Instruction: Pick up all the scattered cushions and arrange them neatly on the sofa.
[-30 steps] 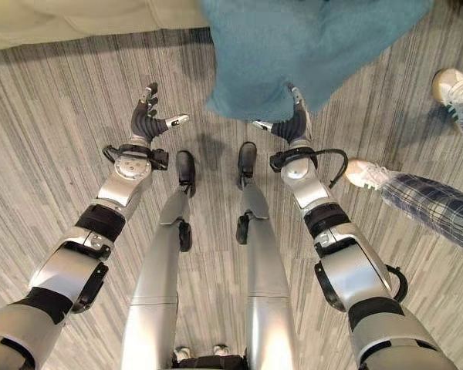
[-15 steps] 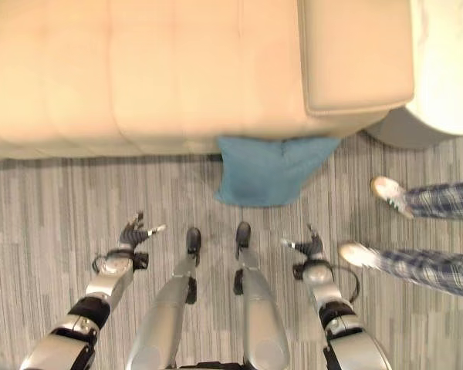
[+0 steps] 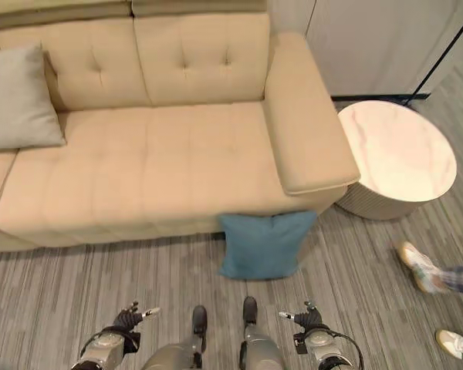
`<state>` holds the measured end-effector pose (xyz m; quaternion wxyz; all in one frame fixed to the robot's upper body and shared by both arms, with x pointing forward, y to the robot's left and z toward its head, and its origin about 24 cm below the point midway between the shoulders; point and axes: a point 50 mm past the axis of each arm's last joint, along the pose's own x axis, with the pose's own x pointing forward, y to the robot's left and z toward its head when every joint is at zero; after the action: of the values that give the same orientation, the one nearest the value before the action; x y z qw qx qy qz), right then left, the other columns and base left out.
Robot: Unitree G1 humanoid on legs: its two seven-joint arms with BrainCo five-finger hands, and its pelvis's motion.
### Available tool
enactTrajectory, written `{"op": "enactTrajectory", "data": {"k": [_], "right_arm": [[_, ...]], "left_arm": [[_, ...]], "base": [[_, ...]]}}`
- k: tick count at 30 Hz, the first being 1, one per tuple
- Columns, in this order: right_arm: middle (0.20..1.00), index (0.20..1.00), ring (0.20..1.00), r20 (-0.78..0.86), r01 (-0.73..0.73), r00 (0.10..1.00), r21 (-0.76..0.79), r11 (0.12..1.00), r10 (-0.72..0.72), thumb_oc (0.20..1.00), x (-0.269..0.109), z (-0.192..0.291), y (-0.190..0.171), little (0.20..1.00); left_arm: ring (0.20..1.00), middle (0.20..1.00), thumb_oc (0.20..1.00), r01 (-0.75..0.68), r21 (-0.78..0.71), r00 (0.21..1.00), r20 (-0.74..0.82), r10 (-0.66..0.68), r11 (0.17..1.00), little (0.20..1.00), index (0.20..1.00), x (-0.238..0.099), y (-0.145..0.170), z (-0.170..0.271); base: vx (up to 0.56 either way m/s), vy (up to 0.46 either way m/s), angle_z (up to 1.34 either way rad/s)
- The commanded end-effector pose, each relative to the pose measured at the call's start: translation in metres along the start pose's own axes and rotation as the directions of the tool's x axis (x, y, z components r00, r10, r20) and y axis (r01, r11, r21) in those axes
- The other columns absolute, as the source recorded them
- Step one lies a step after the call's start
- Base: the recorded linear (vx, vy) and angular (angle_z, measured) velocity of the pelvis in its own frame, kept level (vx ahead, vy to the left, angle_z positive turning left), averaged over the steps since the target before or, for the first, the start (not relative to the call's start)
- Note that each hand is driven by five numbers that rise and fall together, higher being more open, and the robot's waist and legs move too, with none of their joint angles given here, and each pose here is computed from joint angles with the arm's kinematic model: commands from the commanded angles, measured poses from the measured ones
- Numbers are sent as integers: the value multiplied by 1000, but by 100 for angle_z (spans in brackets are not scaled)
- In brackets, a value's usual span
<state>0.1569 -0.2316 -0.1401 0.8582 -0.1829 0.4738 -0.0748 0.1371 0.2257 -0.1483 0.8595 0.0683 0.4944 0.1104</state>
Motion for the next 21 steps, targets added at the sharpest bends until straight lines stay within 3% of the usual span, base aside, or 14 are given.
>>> {"op": "enactTrajectory", "data": {"k": [1, 7, 15, 21], "right_arm": [[1000, 1000, 1000, 65, 1, 998, -29, 1000, 1, 1000, 4, 23, -6, 1000], [1000, 1000, 1000, 22, -15, 1000, -29, 999, 16, 1000, 3, 11, -3, 1000], [1000, 1000, 1000, -8, -2, 1000, -13, 1000, 2, 1000, 1, -3, -11, 1000], [1000, 1000, 1000, -73, 51, 996, 31, 998, -49, 1000, -2, -25, -28, 1000]], "left_arm": [[1000, 1000, 1000, 11, 42, 998, 57, -14, 999, 1000, 1000, 4, -2, 22], [1000, 1000, 1000, -12, 74, 1000, -18, 13, 997, 1000, 1000, 2, 6, -1], [1000, 1000, 1000, -17, 58, 999, -42, 19, 998, 1000, 1000, -1, 9, -12], [1000, 1000, 1000, 33, 66, 999, 16, -35, 997, 1000, 1000, 1, -6, 5]], "base": [[22, 39, -37], [41, -65, -20], [94, -265, -14], [-21, -263, 83]]}}
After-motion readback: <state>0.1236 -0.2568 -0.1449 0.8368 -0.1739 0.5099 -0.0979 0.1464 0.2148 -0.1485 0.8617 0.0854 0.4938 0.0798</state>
